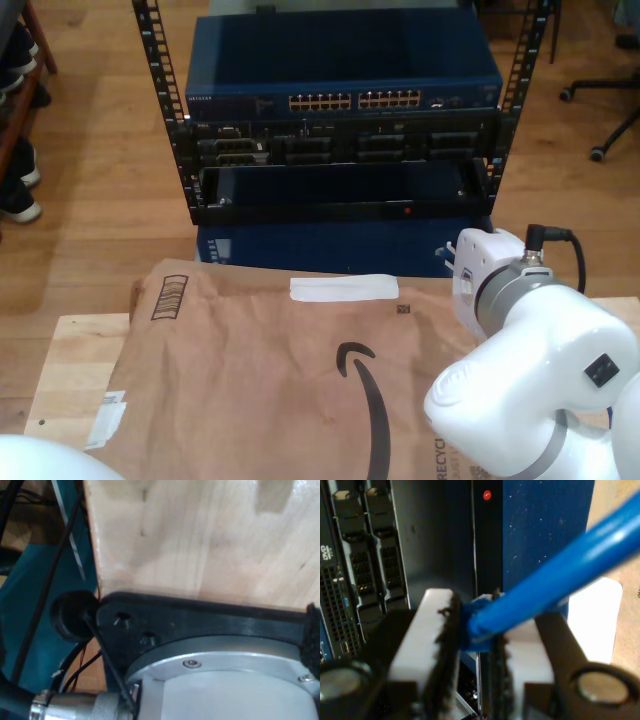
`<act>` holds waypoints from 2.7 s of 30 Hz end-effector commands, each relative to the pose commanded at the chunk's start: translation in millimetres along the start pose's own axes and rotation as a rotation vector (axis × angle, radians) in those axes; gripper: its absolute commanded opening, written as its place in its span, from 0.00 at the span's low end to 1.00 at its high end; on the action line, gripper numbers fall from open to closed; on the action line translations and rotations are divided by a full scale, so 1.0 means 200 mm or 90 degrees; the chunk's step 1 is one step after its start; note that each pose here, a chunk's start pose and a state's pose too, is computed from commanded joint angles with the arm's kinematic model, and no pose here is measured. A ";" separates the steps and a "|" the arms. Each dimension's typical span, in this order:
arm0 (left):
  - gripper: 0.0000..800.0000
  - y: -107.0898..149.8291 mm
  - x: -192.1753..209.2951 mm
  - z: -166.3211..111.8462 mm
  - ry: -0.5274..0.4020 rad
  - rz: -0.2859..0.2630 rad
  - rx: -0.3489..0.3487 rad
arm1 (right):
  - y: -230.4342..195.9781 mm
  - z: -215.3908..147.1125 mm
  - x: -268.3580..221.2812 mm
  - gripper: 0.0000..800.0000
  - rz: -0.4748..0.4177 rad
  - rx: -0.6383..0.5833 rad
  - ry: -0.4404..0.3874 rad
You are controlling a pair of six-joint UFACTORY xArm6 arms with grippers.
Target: Grab the cable and plug it in
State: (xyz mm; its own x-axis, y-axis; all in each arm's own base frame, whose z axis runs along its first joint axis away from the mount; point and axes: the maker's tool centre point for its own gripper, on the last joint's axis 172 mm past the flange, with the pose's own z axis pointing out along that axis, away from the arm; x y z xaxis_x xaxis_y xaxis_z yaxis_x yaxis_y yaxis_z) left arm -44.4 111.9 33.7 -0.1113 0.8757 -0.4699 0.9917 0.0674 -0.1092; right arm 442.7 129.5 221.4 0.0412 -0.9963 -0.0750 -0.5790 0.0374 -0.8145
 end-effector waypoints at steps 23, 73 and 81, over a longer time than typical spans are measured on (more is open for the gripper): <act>1.00 0.00 0.00 0.00 0.000 0.000 0.000 | -0.20 0.00 0.02 0.00 -0.027 0.098 0.085; 1.00 0.00 0.00 0.00 -0.001 0.000 0.000 | -0.38 -0.09 -0.12 0.01 -0.189 0.163 0.113; 1.00 0.00 0.00 0.00 -0.001 0.000 0.000 | -0.43 -0.17 -0.16 0.01 -0.162 0.204 0.116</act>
State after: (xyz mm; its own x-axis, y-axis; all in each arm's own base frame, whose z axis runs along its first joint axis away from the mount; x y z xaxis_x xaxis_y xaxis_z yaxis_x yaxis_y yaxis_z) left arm -44.3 111.6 33.5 -0.1112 0.8749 -0.4713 0.9917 0.0673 -0.1091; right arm 464.7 155.6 313.4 -0.0115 -0.9730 0.2305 -0.2862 -0.2177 -0.9331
